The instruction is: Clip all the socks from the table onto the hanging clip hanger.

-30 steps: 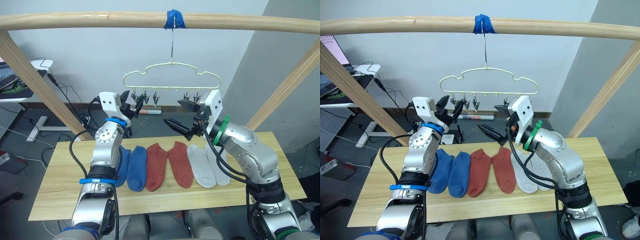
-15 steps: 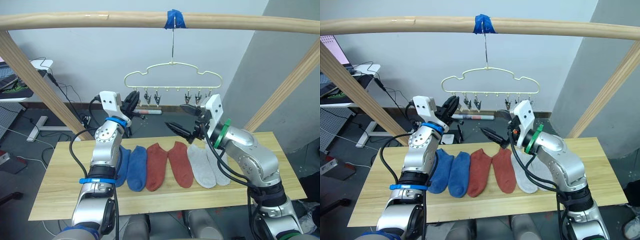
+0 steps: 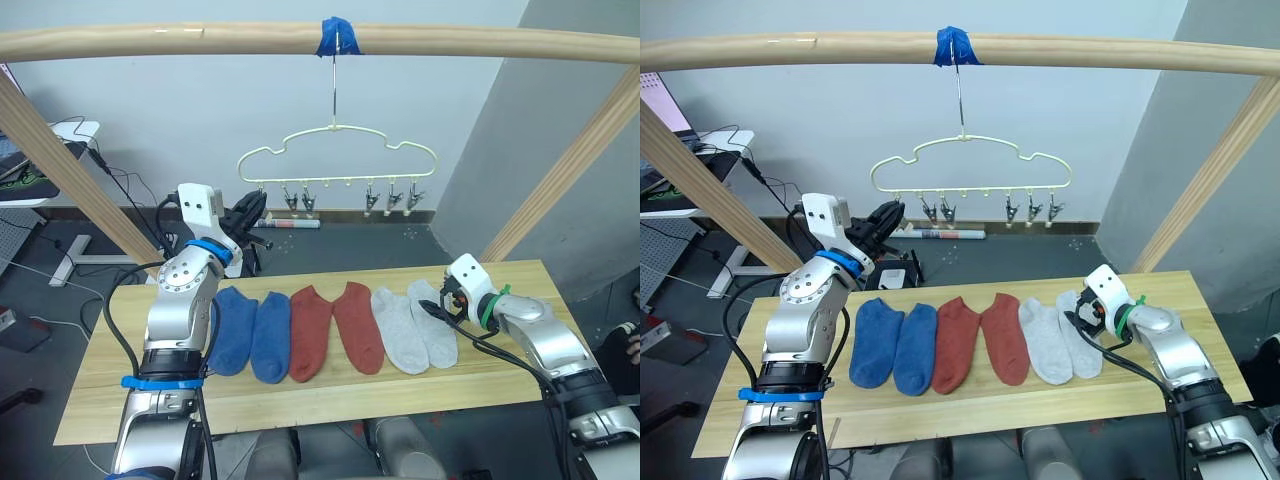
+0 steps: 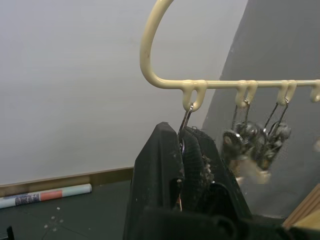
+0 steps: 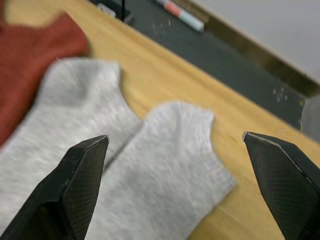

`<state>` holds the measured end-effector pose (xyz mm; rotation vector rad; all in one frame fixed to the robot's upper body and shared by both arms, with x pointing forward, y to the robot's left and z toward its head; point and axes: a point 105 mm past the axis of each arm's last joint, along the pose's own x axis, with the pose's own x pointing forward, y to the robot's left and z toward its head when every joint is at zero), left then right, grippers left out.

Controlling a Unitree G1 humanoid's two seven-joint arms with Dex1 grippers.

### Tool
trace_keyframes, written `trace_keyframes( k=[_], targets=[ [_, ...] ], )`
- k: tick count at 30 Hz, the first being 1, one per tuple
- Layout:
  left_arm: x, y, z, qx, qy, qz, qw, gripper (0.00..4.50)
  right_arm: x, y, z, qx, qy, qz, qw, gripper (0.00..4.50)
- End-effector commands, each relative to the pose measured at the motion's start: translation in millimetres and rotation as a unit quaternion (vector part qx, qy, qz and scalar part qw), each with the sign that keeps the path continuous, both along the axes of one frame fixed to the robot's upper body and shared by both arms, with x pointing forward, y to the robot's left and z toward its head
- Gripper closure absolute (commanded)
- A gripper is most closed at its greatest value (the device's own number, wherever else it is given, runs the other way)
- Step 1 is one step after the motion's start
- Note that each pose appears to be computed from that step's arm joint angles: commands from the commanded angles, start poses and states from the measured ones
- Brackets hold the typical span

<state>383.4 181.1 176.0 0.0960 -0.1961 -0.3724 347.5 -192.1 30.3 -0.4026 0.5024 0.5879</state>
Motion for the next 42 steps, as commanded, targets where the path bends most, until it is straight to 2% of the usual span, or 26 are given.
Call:
trace_keyframes(
  k=[1, 3, 6, 13, 15, 26, 32, 36, 37, 39, 40, 42],
  targets=[
    [-3.1, 6.2, 7.3, 0.0, -0.01, 0.008, 1.0, 4.49, 6.0, 1.2, 0.8, -0.002, -0.007, 0.015, 1.0, 0.0],
    [-3.7, 5.9, 7.0, 0.0, -0.009, 0.009, 1.0, 4.49, 7.0, 0.7, -12.3, 0.003, 0.015, 0.003, 1.0, 0.0],
    [-5.7, 4.6, 6.8, -0.003, -0.007, 0.007, 1.0, 4.49, 5.9, -11.0, -32.1, -0.049, 0.028, 0.009, 0.998, 0.0],
    [-8.1, 7.3, 5.4, -0.003, -0.003, 0.013, 1.0, 4.49, 3.1, -12.6, -44.3, -0.047, 0.041, 0.017, 0.998, 0.0],
    [-7.9, 8.0, 5.9, -0.003, -0.004, 0.014, 1.0, 4.5, 1.5, -11.6, -47.1, -0.048, 0.043, 0.021, 0.998, 0.55],
    [-6.9, 9.9, 7.7, -0.007, -0.004, 0.018, 1.0, 4.5, -6.1, -19.4, -49.3, -0.035, 0.045, 0.012, 0.998, 4.34],
    [-5.2, 6.9, 6.6, -0.009, -0.001, 0.014, 1.0, 4.5, -8.3, -19.9, -40.2, -0.016, 0.03, 0.004, 0.999, 4.43],
    [-3.7, 6.3, 7.5, -0.026, 0.007, 0.011, 1.0, 4.5, -9.3, -11.8, -17.6, 0.009, -0.012, 0.015, 1.0, 4.43],
    [-3.6, 6.4, 7.0, -0.037, 0.014, 0.009, 0.999, 4.5, -10.8, -9.3, -11.9, 0.009, -0.02, 0.023, 1.0, 4.43],
    [-3.5, 5.8, 5.6, -0.11, 0.057, -0.009, 0.992, 4.5, -19.3, 12.5, 21.0, 0.014, -0.073, 0.078, 0.994, 4.43],
    [-4.6, 3.1, 4.2, -0.18, 0.098, -0.031, 0.978, 4.5, -29.2, 31.2, 43.4, 0.016, -0.112, 0.126, 0.986, 4.43],
    [-10.0, -5.2, 2.6, -0.269, 0.163, -0.077, 0.946, 4.5, -45.4, 59.0, 72.0, 0.023, -0.167, 0.182, 0.969, 4.43]
  ],
)
